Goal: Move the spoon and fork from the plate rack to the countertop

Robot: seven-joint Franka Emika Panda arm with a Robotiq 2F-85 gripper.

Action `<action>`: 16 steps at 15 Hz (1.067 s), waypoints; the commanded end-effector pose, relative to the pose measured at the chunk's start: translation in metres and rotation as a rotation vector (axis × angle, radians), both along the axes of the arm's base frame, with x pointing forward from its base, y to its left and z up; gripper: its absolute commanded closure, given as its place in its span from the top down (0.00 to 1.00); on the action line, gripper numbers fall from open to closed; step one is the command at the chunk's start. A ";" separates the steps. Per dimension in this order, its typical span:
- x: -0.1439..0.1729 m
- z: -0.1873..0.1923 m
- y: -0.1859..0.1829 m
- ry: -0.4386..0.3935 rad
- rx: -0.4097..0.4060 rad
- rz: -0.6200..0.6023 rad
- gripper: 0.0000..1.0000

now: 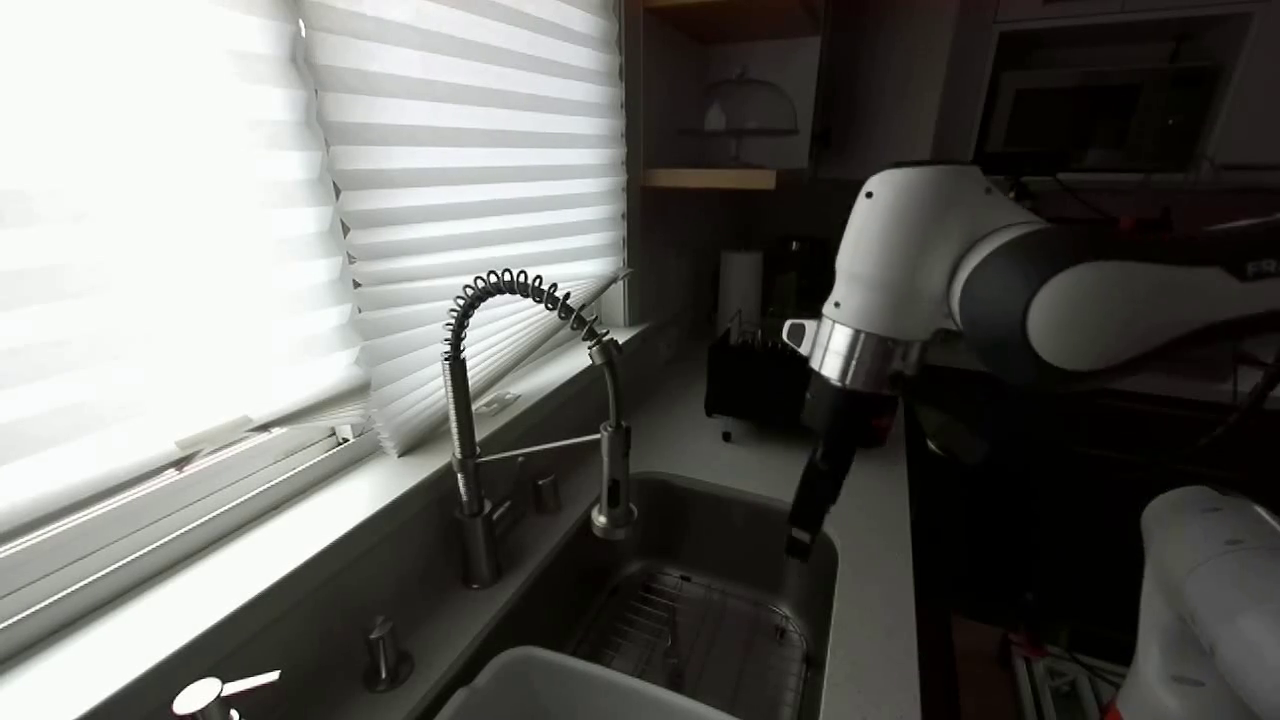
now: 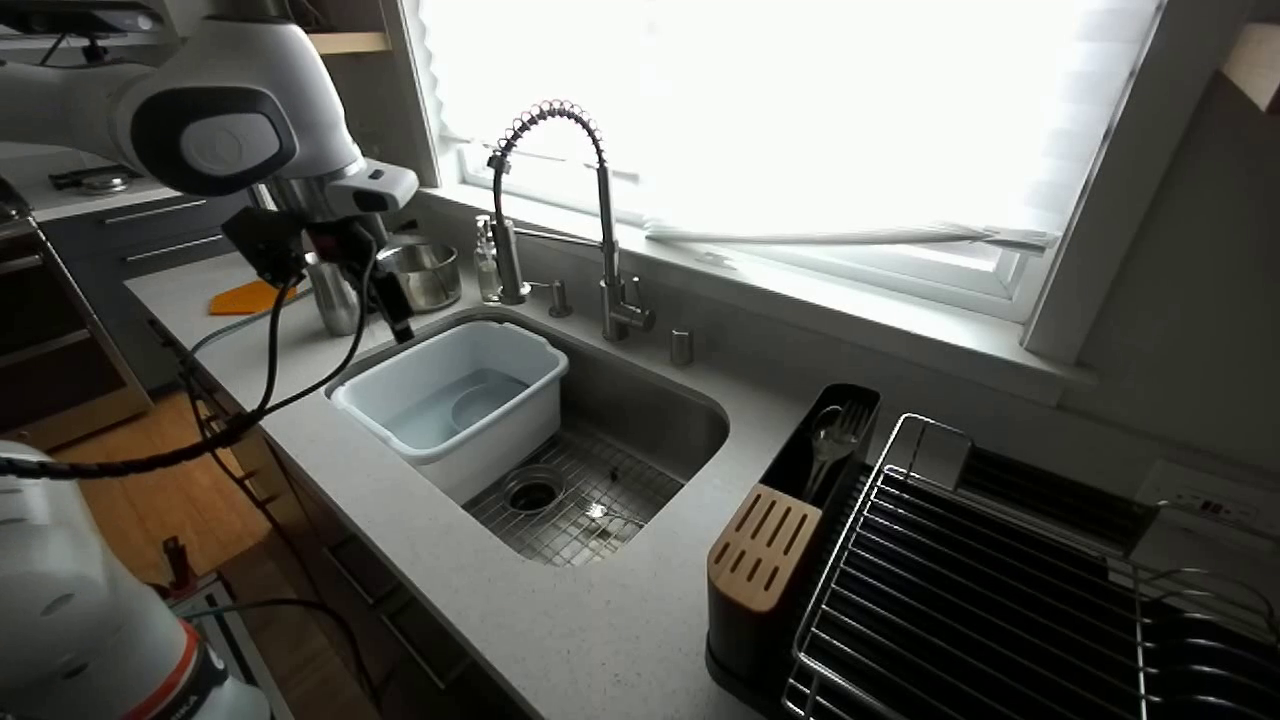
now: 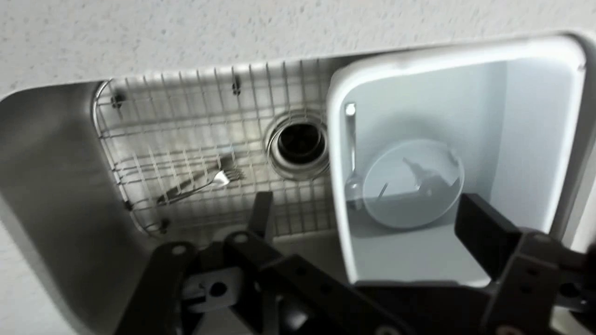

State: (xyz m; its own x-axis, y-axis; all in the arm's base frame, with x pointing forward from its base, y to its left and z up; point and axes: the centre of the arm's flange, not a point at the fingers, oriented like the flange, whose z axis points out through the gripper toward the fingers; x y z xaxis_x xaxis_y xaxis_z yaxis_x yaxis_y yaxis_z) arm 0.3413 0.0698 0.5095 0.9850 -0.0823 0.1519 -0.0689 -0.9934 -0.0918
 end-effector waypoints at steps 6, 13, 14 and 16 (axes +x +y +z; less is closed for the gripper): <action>0.033 0.079 -0.123 -0.279 -0.036 -0.422 1.00; 0.021 0.112 -0.184 -0.445 -0.020 -0.730 1.00; 0.020 0.114 -0.184 -0.437 0.039 -0.739 1.00; 0.018 0.114 -0.183 -0.431 0.009 -0.706 1.00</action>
